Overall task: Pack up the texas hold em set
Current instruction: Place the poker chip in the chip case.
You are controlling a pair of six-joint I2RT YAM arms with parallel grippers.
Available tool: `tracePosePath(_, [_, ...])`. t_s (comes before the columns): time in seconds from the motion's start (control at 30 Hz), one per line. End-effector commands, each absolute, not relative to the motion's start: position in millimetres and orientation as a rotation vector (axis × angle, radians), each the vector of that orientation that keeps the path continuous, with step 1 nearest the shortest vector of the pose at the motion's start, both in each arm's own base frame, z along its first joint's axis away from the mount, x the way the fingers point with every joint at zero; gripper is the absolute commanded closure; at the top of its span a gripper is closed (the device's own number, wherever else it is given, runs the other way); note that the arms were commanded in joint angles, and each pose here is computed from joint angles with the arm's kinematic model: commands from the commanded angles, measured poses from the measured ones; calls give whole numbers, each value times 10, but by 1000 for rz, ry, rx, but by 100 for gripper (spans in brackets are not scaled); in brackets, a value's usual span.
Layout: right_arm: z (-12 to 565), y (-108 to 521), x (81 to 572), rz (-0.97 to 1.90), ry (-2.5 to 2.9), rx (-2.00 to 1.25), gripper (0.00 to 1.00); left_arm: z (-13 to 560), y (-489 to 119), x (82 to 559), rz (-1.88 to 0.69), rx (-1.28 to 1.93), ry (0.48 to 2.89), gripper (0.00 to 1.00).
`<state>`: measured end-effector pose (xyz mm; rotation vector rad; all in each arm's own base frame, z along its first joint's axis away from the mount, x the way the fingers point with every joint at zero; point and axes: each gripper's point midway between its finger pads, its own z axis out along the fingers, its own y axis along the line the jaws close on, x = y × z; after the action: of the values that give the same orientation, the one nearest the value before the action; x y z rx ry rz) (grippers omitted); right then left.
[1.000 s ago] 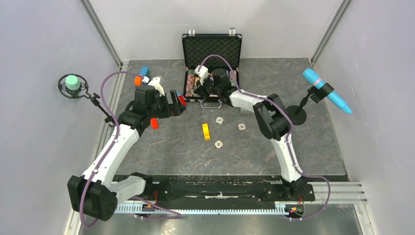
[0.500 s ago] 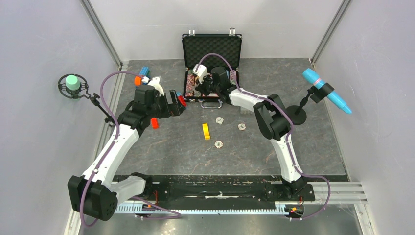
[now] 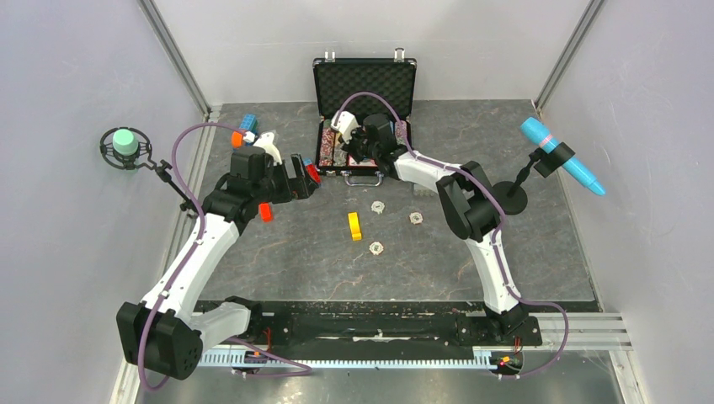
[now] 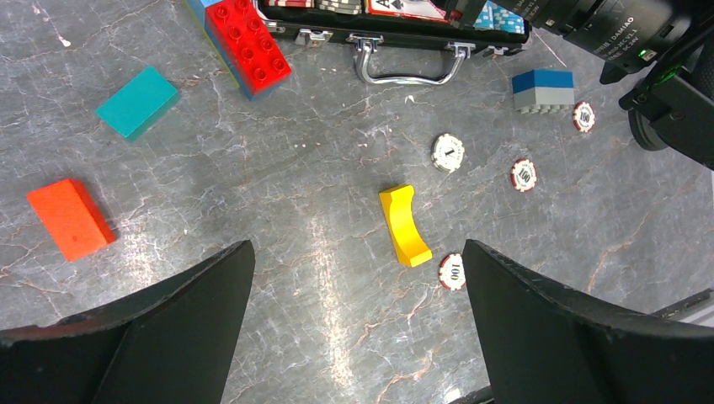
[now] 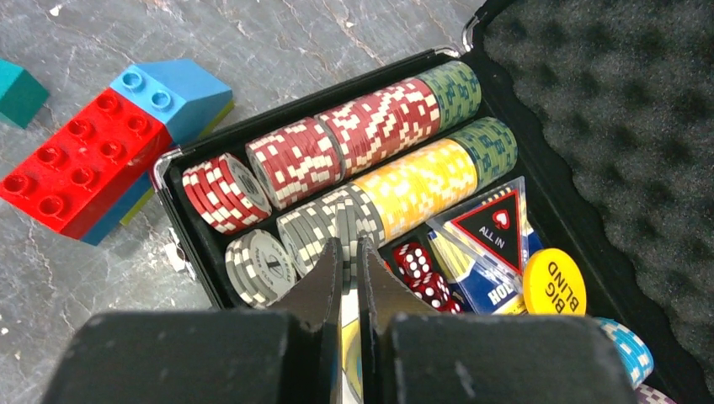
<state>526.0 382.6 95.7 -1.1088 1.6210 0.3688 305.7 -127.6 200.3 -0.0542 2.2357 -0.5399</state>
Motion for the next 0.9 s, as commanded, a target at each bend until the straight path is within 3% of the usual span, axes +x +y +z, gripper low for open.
tracePosePath(0.0, [1131, 3764, 5249, 338, 1573, -1101, 100, 2081, -1256, 3088, -522, 15, 2190, 0])
tracePosePath(0.33, [1599, 3918, 4948, 492, 1375, -1105, 100, 2081, -1250, 3089, -521, 13, 2189, 0])
tracePosePath(0.87, [1469, 3993, 4907, 557, 1398, -1125, 100, 2094, -1249, 3085, -524, 14, 2185, 0])
